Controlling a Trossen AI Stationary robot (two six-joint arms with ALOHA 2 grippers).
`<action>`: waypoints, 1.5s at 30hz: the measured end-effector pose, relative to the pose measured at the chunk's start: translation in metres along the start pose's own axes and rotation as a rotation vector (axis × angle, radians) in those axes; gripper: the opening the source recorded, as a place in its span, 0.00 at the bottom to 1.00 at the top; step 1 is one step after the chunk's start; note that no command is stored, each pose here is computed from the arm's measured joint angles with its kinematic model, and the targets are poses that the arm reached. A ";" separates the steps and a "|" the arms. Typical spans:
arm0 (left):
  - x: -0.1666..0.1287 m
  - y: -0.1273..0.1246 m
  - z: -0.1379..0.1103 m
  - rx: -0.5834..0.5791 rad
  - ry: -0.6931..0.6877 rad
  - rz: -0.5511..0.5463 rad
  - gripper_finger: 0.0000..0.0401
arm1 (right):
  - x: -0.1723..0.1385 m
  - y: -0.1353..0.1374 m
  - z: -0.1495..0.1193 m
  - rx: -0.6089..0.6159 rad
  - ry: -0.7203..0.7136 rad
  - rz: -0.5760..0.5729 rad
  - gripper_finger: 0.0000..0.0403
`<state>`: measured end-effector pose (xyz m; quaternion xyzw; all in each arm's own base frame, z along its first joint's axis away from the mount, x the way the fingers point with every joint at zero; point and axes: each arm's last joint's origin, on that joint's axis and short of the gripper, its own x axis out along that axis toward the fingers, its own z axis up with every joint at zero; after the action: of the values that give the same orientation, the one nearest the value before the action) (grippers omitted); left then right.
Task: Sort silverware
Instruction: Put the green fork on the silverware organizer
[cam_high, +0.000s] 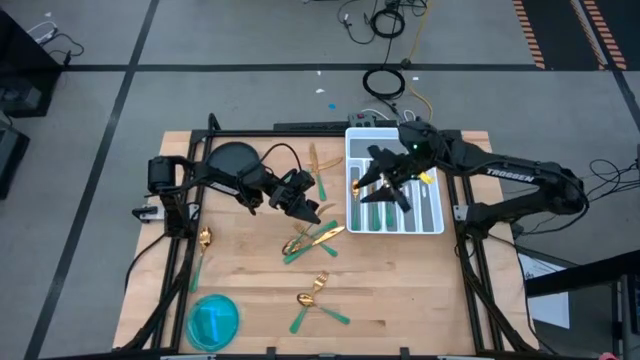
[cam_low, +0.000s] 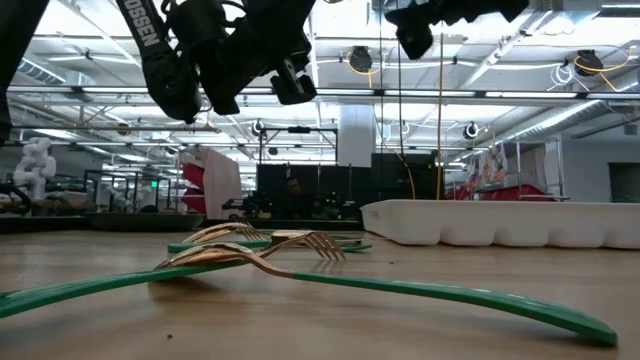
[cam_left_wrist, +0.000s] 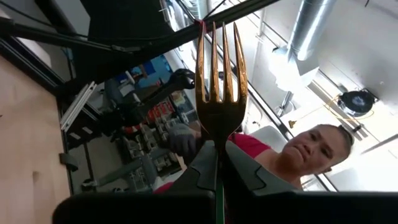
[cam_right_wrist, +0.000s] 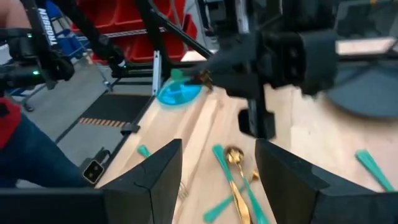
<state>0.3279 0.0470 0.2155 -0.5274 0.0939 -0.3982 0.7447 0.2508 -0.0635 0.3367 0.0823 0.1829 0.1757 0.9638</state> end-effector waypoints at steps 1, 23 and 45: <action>0.000 0.000 0.000 0.000 -0.001 0.000 0.02 | 0.004 0.000 0.001 -0.013 -0.008 0.000 0.49; 0.000 0.000 0.000 0.025 -0.017 0.003 0.04 | 0.053 -0.003 0.006 -0.113 -0.118 0.051 0.49; -0.005 0.004 0.005 0.049 -0.066 0.038 0.04 | 0.069 -0.014 0.001 -0.069 -0.128 0.051 0.49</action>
<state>0.3294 0.0545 0.2130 -0.5198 0.0692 -0.3687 0.7675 0.3161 -0.0513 0.3122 0.0646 0.1124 0.2006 0.9711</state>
